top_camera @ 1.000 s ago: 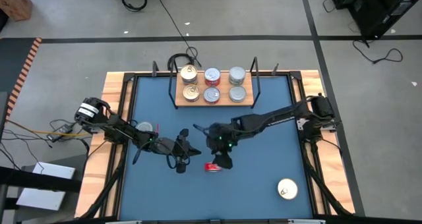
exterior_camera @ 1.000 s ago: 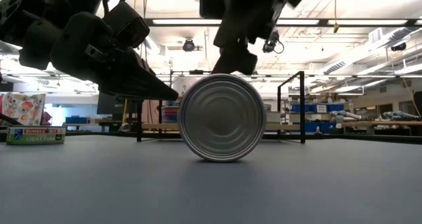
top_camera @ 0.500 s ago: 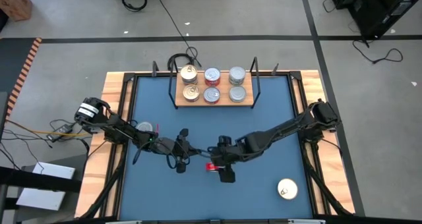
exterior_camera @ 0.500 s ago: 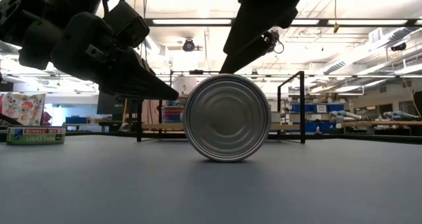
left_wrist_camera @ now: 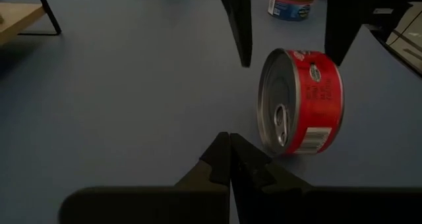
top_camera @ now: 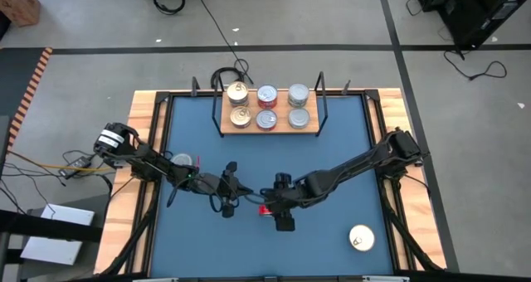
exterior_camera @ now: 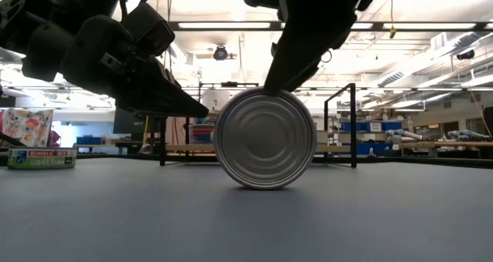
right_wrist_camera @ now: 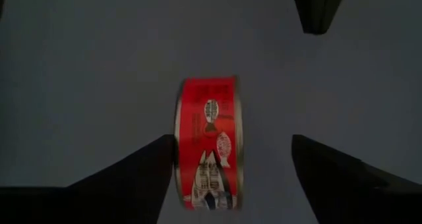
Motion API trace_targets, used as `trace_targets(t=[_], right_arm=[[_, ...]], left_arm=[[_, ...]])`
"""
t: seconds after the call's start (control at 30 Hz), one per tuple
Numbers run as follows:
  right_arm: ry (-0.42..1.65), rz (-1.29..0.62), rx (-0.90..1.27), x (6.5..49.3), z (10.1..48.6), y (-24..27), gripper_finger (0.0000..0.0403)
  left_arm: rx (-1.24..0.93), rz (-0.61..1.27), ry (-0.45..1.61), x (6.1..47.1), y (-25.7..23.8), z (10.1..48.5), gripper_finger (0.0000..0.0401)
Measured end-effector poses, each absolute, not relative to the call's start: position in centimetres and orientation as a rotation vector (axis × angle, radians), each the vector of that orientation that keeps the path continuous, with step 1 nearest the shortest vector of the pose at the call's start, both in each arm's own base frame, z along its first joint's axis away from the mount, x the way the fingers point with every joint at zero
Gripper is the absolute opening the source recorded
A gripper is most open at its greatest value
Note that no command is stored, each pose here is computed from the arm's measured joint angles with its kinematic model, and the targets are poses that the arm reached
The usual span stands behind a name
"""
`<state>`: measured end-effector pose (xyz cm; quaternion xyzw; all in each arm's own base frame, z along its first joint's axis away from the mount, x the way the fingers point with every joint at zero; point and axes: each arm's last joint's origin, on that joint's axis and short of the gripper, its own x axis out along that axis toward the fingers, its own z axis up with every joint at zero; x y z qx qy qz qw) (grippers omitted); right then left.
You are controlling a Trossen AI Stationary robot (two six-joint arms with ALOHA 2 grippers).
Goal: Stack canned seafood by type on shelf
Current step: Stack the red tuna can on top of the other red tuna can on the shelf
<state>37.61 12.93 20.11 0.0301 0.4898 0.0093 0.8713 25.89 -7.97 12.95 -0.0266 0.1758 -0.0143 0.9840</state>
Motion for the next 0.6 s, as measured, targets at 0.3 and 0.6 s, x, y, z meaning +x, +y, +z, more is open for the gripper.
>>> trace_targets(t=[0.3,0.6], right_arm=[[1.044,0.051,0.053,37.71,19.61,13.03,0.0269],[1.065,0.053,0.038,37.55,19.51,12.91,0.0177]], left_arm=[[-0.054,-0.028,0.349,25.91,-7.97,12.99,0.0005],[-0.054,-0.028,0.349,25.91,-7.98,13.0,0.0006]])
